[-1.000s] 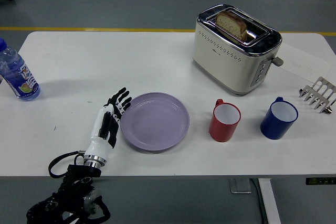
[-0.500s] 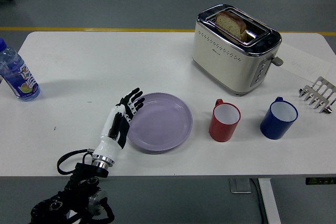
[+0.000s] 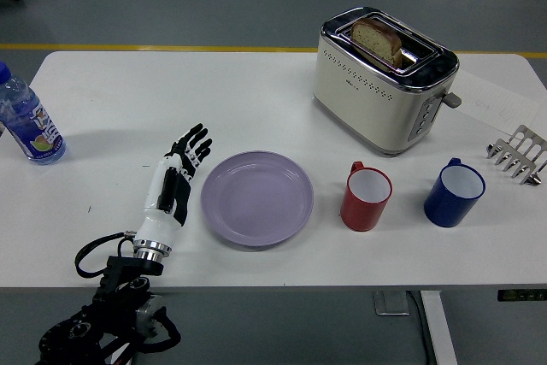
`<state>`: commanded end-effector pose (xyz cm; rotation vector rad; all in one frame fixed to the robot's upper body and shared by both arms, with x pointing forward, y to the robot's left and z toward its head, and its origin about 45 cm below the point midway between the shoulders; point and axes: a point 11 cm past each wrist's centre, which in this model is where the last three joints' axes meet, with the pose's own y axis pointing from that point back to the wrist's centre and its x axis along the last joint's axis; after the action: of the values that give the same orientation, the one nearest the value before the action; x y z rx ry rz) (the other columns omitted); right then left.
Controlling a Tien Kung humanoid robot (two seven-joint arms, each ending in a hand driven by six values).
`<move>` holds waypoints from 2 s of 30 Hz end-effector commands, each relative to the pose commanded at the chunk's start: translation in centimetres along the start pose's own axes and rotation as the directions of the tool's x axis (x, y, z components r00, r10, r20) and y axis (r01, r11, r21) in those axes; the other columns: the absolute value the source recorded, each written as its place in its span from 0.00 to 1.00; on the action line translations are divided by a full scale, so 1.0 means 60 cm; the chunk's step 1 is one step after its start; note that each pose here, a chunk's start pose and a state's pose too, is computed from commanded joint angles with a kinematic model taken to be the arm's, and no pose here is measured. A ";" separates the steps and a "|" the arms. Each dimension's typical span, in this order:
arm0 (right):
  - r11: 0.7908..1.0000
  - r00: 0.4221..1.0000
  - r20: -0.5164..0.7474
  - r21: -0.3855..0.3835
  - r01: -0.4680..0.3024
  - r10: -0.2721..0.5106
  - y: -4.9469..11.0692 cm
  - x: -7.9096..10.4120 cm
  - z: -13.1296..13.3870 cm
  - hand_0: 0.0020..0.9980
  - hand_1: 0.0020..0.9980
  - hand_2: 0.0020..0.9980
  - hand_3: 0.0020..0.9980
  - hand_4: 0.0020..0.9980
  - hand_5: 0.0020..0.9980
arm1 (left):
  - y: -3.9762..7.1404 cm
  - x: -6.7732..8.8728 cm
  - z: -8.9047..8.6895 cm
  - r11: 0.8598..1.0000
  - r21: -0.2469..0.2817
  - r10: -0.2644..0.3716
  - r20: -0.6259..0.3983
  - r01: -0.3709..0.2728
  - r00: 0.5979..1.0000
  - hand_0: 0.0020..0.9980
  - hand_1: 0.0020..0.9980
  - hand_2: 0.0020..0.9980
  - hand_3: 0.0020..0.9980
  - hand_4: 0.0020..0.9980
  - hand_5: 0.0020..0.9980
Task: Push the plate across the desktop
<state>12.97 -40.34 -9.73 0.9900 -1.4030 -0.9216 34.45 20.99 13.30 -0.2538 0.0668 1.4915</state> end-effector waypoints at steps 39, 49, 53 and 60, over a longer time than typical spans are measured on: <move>1.000 1.000 -0.009 -0.013 -0.009 0.009 -0.001 0.006 0.006 0.53 0.50 0.59 0.55 0.25 0.20 | 0.033 0.315 0.084 0.948 0.286 0.249 -0.403 -0.137 0.881 0.69 0.72 0.73 0.69 0.52 1.00; 1.000 1.000 -0.011 -0.018 -0.012 0.012 -0.002 0.008 0.010 0.53 0.50 0.59 0.55 0.25 0.19 | 0.032 0.319 0.086 0.949 0.277 0.261 -0.417 -0.152 0.871 0.70 0.72 0.73 0.70 0.53 1.00; 1.000 1.000 -0.004 -0.013 -0.011 0.010 -0.001 0.007 0.007 0.53 0.50 0.59 0.55 0.25 0.20 | 0.028 0.316 0.087 0.950 0.273 0.256 -0.418 -0.148 0.871 0.70 0.72 0.73 0.70 0.54 1.00; 1.000 1.000 0.002 -0.006 -0.010 0.010 -0.001 0.007 0.002 0.53 0.50 0.59 0.55 0.25 0.19 | 0.027 0.316 0.087 0.951 0.271 0.258 -0.419 -0.151 0.871 0.69 0.72 0.73 0.71 0.54 1.00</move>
<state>12.84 -40.73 -9.63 0.9774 -1.4045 -0.9192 33.84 40.69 14.38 -0.4108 0.6572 1.5949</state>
